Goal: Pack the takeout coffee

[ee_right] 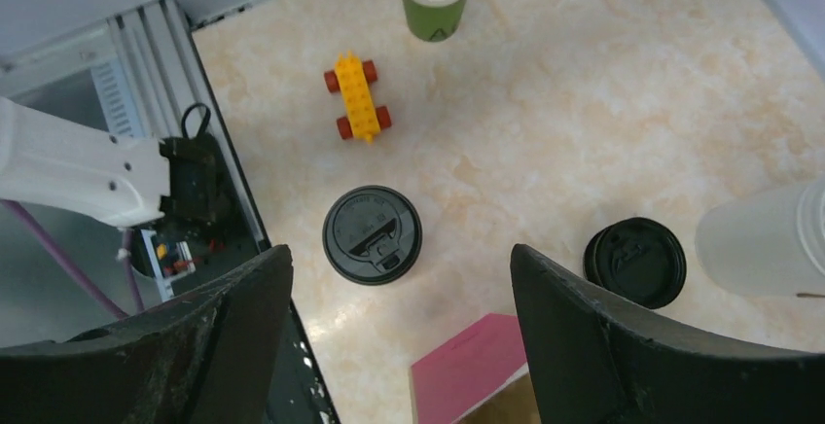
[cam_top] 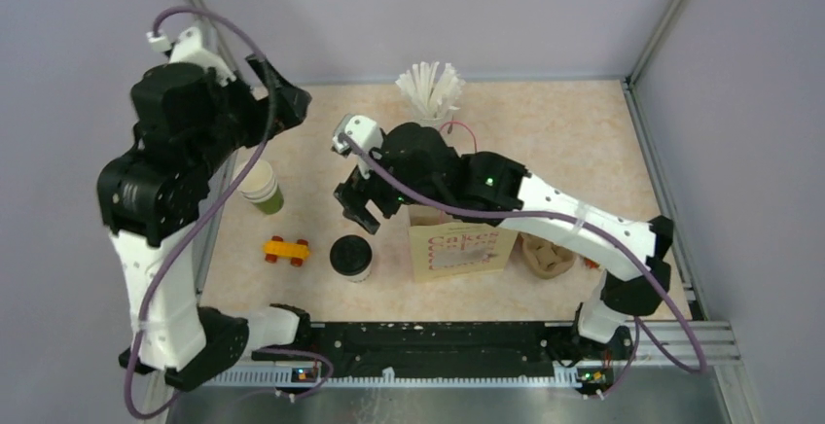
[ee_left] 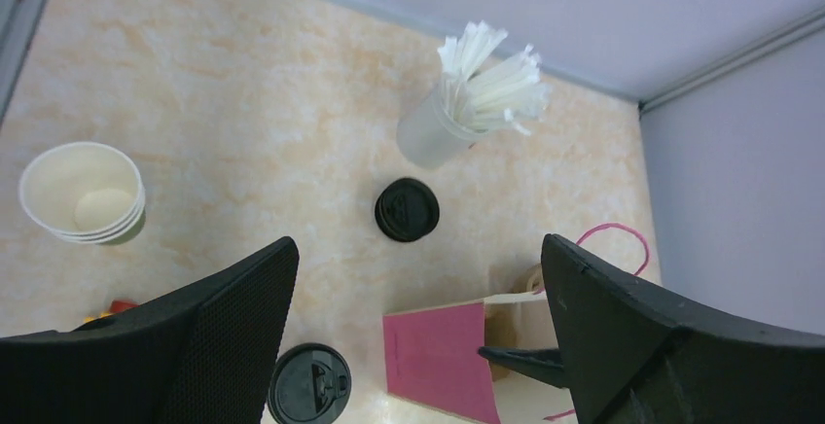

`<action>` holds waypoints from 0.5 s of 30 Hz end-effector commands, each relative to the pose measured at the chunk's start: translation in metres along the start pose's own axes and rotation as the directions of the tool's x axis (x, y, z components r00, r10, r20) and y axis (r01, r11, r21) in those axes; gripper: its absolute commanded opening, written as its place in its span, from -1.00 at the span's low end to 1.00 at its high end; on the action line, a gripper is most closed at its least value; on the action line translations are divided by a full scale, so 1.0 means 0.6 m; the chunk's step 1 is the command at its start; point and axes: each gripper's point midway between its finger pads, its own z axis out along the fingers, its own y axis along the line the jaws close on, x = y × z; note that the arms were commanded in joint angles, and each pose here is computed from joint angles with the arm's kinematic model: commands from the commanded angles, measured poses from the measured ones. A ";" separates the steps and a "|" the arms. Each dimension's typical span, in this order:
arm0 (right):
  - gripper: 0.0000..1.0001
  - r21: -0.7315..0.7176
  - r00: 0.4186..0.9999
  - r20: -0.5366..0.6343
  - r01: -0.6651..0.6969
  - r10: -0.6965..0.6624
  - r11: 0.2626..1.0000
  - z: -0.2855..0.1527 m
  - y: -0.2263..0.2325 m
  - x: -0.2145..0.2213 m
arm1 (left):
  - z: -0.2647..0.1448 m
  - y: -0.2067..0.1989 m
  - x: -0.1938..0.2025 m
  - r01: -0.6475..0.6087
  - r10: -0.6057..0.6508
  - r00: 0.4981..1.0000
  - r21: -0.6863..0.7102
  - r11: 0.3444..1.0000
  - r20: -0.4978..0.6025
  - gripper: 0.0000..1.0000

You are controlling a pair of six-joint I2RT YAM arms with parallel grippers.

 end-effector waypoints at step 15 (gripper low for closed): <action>0.72 -0.191 0.878 -0.441 0.111 -0.186 0.975 0.146 0.047 0.186 | -0.246 0.033 -0.154 -0.012 -0.017 0.813 0.046 0.999 0.583 0.97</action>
